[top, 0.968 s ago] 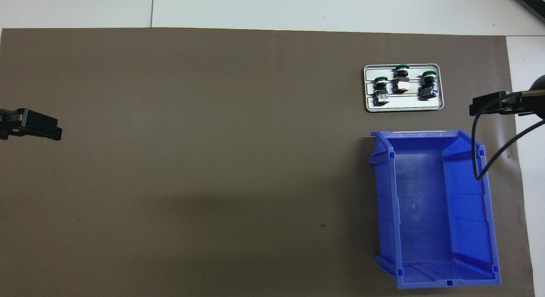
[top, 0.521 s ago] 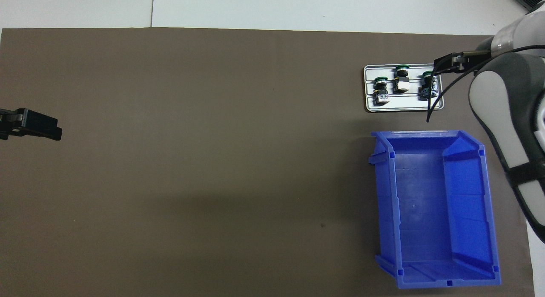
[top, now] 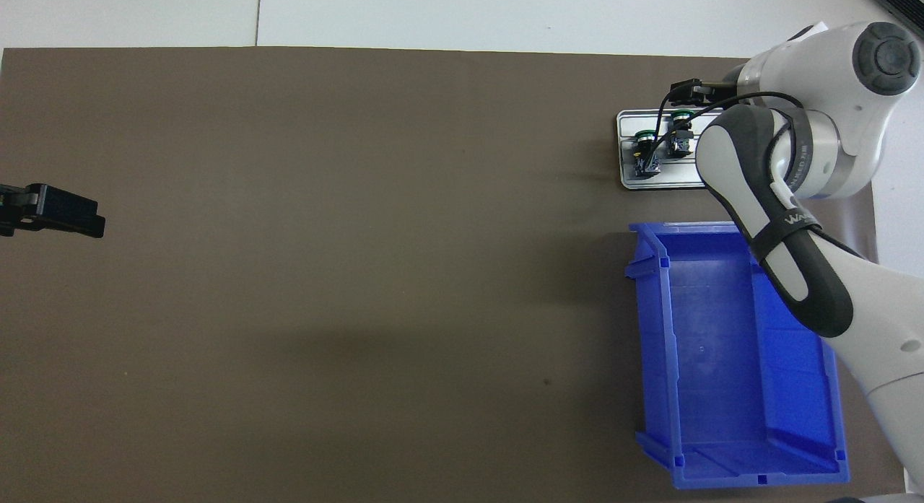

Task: Place and press button with both arms
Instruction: 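Reach the right gripper to the green button on the metal tray, then grasp the green button with the right gripper and lift it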

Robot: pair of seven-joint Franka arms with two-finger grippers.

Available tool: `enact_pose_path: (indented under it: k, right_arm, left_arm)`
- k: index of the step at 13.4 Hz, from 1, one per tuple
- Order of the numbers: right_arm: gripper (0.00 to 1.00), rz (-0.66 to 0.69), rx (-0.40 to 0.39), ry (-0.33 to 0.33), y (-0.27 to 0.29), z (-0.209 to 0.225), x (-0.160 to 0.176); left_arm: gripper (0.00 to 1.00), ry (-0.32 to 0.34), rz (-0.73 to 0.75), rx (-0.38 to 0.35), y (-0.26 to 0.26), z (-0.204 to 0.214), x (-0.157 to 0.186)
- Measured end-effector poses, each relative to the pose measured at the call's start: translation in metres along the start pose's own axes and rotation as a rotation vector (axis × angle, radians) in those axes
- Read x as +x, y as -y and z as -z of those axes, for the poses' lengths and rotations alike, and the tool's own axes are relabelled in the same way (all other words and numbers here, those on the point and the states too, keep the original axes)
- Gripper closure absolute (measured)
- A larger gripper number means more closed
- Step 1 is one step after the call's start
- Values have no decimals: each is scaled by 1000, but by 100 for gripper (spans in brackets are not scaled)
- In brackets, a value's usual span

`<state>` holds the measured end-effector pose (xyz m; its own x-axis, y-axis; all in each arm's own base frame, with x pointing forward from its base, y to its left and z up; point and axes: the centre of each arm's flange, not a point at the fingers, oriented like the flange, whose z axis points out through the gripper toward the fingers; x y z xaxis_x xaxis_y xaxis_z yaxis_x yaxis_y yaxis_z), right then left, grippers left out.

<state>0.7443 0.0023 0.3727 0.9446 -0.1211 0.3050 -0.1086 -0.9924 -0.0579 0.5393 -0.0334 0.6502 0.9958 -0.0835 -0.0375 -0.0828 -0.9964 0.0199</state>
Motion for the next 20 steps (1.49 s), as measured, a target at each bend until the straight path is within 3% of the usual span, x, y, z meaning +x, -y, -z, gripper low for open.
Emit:
enact_pose_path:
  k: [9,11,12,20]
  right_arm:
    - [0,-9,-9,1,-10,-70,-35]
    - [7,-3,-11,5,-12,-74,-39]
    - [16,2,-12,7,-13,-74,-39]
    - [20,8,-14,10,-17,-74,-39]
  left_arm:
    - [0,0,0,0,0,0,0]
    - [0,0,0,0,0,0,0]
    - [0,0,0,0,0,0,0]
    - [0,0,0,0,0,0,0]
